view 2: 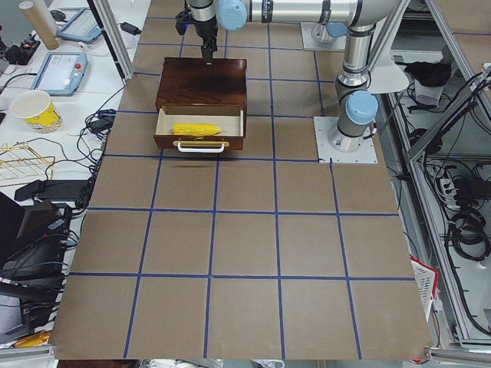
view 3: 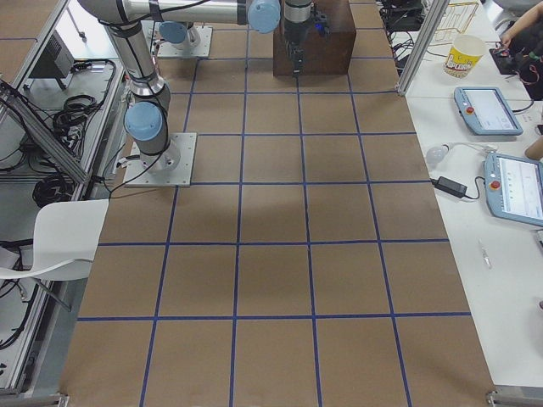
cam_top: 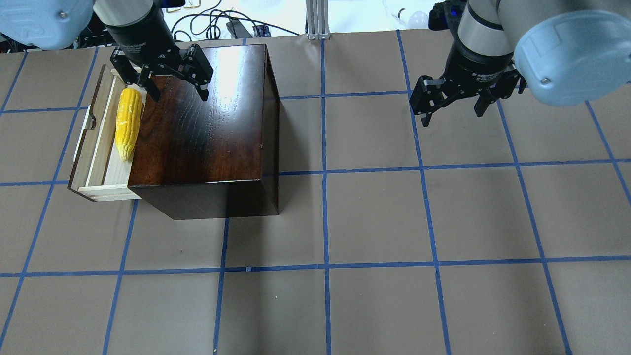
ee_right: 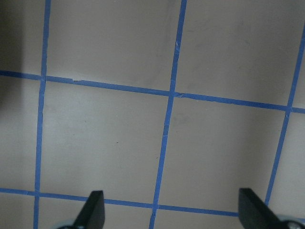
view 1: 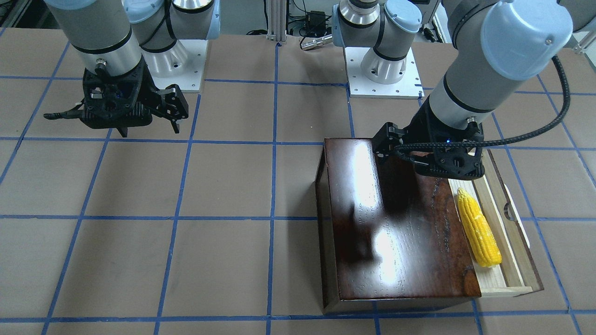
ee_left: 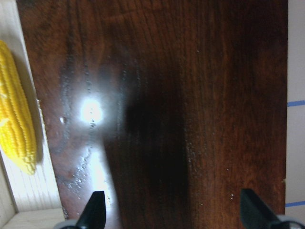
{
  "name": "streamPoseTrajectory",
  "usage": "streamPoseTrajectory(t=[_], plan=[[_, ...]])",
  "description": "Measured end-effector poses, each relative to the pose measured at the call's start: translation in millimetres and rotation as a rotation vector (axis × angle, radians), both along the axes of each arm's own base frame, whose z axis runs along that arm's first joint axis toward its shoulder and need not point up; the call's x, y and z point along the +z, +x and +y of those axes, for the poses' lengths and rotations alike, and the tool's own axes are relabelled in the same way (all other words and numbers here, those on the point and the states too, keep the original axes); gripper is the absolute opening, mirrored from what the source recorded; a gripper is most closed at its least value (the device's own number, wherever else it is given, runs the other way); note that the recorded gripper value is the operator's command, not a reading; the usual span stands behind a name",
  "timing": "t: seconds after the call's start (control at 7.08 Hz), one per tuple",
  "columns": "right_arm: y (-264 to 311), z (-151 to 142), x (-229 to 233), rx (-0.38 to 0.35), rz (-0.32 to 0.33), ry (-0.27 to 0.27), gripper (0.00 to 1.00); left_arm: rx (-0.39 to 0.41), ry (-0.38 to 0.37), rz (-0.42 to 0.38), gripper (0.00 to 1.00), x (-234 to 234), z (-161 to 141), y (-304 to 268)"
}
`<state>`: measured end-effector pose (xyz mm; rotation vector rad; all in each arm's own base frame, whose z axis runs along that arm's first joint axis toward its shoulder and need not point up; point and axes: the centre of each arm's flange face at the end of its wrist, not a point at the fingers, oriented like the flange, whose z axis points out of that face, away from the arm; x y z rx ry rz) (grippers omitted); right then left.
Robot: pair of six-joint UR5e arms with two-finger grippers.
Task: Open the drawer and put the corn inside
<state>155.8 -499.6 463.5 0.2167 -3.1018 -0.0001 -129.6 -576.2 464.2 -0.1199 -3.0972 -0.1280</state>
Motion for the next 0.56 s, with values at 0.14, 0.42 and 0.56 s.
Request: streamPoseTrajectory(t=[0.14,0.42,0.56], plan=[[0.0,-0.1,0.0,0.0,0.0,0.0,1.0,0.005,-0.002,0.0,1.0,1.1,1.8,-2.7],[0.1,-0.1,0.0,0.0,0.0,0.0,1.0,0.007,-0.014,-0.002,1.0,9.1,6.8,-2.2],[0.1,-0.1,0.0,0.0,0.0,0.0,1.0,0.008,-0.016,-0.004,1.0,10.8,8.3,-1.4]])
